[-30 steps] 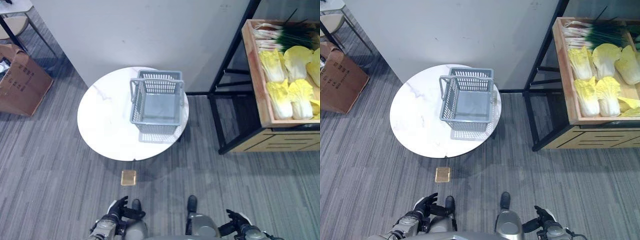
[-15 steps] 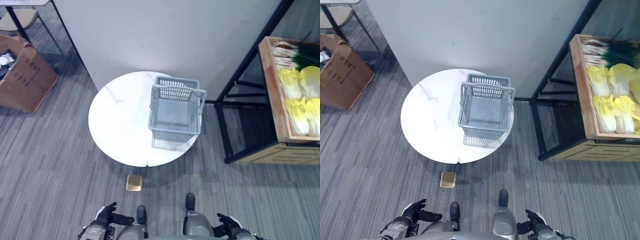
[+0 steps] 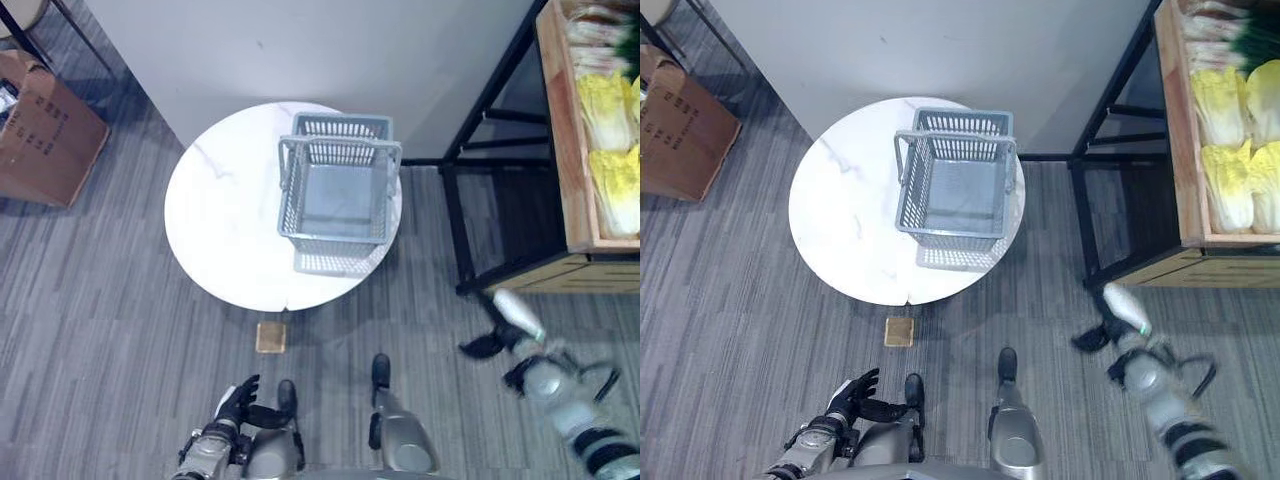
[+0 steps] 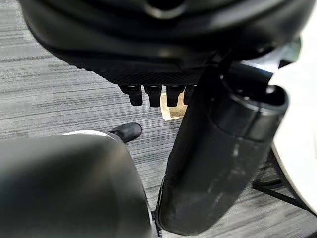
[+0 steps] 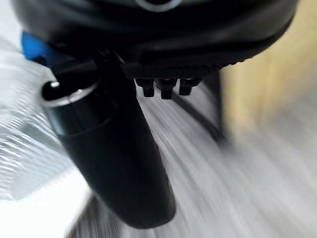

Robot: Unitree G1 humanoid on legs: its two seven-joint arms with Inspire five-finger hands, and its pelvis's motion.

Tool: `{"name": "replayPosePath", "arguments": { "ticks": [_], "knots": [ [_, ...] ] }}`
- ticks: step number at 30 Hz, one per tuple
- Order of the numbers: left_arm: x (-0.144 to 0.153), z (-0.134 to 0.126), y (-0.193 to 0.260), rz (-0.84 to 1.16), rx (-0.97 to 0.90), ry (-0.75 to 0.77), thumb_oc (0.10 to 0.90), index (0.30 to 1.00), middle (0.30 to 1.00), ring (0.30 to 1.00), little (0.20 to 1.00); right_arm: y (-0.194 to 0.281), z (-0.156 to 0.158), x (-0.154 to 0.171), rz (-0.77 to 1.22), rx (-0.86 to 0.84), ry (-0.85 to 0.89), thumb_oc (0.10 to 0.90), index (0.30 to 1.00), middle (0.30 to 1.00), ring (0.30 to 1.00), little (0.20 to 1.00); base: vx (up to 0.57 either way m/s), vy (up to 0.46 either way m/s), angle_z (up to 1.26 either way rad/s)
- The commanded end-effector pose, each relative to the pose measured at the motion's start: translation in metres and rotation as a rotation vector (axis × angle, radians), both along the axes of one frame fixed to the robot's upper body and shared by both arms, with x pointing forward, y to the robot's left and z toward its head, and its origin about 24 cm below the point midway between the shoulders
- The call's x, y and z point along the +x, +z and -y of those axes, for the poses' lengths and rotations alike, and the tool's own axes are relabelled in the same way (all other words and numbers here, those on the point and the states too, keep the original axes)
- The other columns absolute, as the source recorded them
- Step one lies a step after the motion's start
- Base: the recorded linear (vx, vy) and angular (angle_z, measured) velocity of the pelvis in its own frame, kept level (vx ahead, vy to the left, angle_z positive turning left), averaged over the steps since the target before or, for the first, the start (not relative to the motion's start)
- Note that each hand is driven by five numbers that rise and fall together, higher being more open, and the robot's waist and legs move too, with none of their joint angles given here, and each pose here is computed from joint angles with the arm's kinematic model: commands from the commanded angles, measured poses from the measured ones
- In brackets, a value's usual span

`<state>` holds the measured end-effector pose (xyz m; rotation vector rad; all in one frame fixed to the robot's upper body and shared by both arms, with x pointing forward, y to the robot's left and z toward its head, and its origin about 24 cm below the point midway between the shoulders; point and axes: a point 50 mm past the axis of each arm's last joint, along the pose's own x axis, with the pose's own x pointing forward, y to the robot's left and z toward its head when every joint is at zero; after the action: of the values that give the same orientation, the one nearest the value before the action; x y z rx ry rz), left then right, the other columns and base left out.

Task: Get the vegetables into the basket

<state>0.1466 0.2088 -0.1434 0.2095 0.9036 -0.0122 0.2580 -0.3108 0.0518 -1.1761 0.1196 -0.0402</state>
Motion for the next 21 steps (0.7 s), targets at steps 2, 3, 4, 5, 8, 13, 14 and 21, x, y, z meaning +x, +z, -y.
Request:
{"name": "replayPosePath", "arguments": {
  "ticks": [2,3,4,5,8,13,14,21],
  "knots": [
    [-0.002,-0.024,0.004,-0.006,0.089,0.012,0.9,1.0,1.0,1.0,1.0,0.11,-0.036,0.037,0.471,-0.298,0.229,0.9,1.0,1.0,1.0,1.0,0.0,0.0,0.0],
    [-0.001,-0.024,0.004,-0.006,0.088,0.013,0.9,1.0,1.0,1.0,1.0,0.111,-0.036,0.037,0.472,-0.299,0.23,0.9,1.0,1.0,1.0,1.0,0.01,-0.002,0.05],
    [-0.002,-0.025,0.003,-0.018,0.092,0.008,0.9,1.0,1.0,1.0,1.0,0.139,-0.053,0.045,0.565,-0.355,0.295,0.9,1.0,1.0,1.0,1.0,0.01,-0.008,0.08],
    [-0.002,-0.024,0.003,-0.024,0.093,0.006,0.9,1.0,1.0,1.0,1.0,0.15,-0.067,0.048,0.608,-0.34,0.34,0.9,1.0,1.0,1.0,1.0,0.01,-0.009,0.13],
    [-0.004,-0.025,0.002,-0.033,0.093,0.009,0.9,1.0,1.0,1.0,1.0,0.167,-0.091,0.056,0.662,-0.341,0.427,0.9,1.0,1.0,1.0,1.0,0.0,-0.016,0.11],
    [-0.007,-0.033,0.002,-0.055,0.122,0.029,0.9,1.0,1.0,1.0,1.0,0.214,-0.137,0.094,0.718,-0.409,0.51,0.9,1.0,1.0,1.0,1.0,-0.03,-0.023,0.25],
    [-0.007,-0.034,0.002,-0.054,0.127,0.036,0.9,1.0,1.0,1.0,1.0,0.223,-0.14,0.105,0.717,-0.417,0.483,0.9,1.0,1.0,1.0,1.0,-0.04,-0.016,0.22],
    [-0.003,-0.034,0.003,-0.038,0.137,0.038,0.9,1.0,1.0,1.0,1.0,0.246,-0.144,0.134,0.693,-0.403,0.355,0.9,1.0,1.0,1.0,1.0,-0.01,-0.014,0.1]
  ]
}}
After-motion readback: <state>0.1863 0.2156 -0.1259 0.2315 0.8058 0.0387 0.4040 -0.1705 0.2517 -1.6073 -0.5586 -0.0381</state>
